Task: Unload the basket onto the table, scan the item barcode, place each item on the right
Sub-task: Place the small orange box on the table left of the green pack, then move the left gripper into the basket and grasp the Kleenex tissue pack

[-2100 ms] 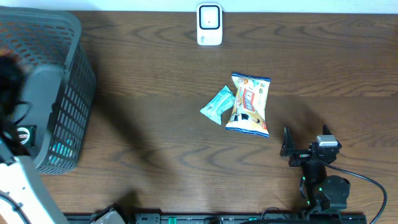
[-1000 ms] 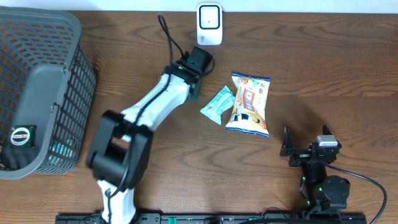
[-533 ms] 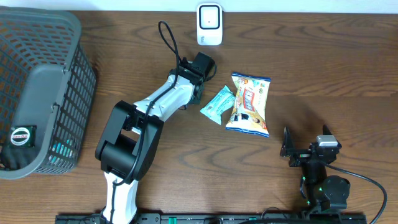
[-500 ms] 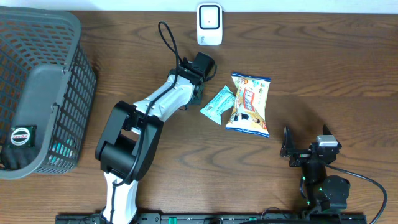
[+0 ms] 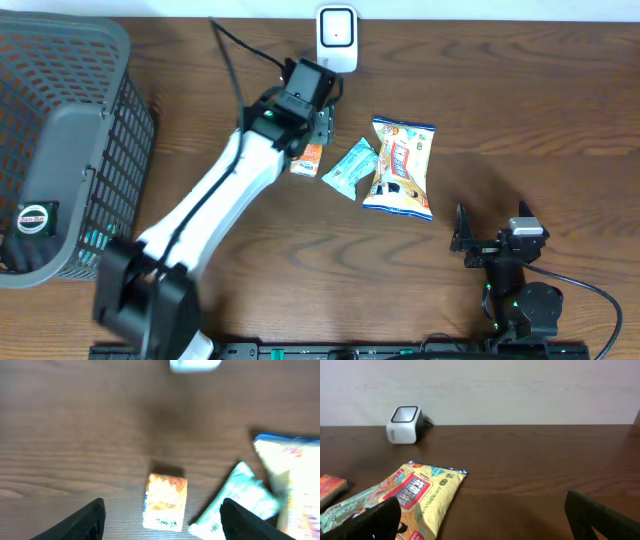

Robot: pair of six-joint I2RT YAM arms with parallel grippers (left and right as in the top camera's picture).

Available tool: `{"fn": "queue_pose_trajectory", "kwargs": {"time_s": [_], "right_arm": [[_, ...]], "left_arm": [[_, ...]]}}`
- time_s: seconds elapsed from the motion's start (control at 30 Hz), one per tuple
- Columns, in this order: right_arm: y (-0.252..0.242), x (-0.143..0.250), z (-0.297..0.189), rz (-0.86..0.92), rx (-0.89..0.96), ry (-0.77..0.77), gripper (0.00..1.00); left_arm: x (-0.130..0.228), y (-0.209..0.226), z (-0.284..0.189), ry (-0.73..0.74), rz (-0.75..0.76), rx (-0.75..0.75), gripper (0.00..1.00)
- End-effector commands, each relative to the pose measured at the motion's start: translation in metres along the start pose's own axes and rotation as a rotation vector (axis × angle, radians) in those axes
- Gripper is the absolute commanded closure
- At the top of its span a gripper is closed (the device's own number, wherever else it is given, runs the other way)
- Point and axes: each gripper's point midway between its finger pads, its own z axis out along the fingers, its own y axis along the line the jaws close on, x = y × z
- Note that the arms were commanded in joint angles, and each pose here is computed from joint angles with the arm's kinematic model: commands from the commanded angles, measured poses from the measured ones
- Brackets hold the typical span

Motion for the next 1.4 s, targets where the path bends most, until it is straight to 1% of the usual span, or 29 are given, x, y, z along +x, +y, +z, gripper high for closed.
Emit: {"fn": "queue_pose_trajectory", "kwargs": {"time_s": [0.0,0.17,0.3,0.43,0.53,0.6,0.67,0.73,0.87,0.97,1.07,1.17,1.37], "right_arm": [[0.002,0.001,0.0,-0.004,-0.007,0.0,0.01],[0.002,0.0,0.0,-0.004,-0.007,0.0,0.01],[0.002,0.001,0.0,-0.004,-0.007,0.0,0.01],[0.002,0.001,0.0,-0.004,-0.007,0.0,0.01],[0.002,0.0,0.0,-0.004,-0.007,0.0,0.01],[0.002,0.001,0.0,-0.004,-0.007,0.0,0.01],[0.002,0.001,0.0,-0.004,-0.007,0.0,0.01],[0.002,0.0,0.0,-0.004,-0.007,0.0,0.01],[0.002,0.001,0.0,-0.004,-0.007,0.0,0.01],[0.002,0.001,0.0,-0.004,-0.007,0.0,0.01],[0.002,0.001,0.0,-0.004,-0.007,0.0,0.01],[0.002,0.001,0.0,-0.004,-0.007,0.0,0.01],[0.002,0.001,0.0,-0.004,-0.007,0.0,0.01]], "left_arm": [[-0.031,0.025,-0.042,-0.137,-0.042,-0.07,0.27],[-0.068,0.091,-0.113,-0.348,-0.161,-0.229,0.27],[-0.082,0.155,-0.17,-0.478,-0.299,-0.316,0.25],[-0.075,0.236,-0.218,-0.562,-0.463,-0.462,0.25],[-0.051,0.296,-0.238,-0.565,-0.624,-0.597,0.25],[-0.029,0.33,-0.241,-0.528,-0.719,-0.684,0.24],[-0.002,0.356,-0.237,-0.449,-0.798,-0.762,0.25],[0.027,0.376,-0.222,-0.356,-0.875,-0.823,0.25],[0.069,0.397,-0.185,-0.182,-0.967,-0.89,0.25],[0.087,0.405,-0.16,-0.063,-0.967,-0.911,0.24],[0.1,0.411,-0.141,0.011,-0.995,-0.926,0.24],[0.114,0.416,-0.126,0.07,-1.047,-0.891,0.24],[0.136,0.418,-0.107,0.148,-1.208,-0.706,0.23]]}}
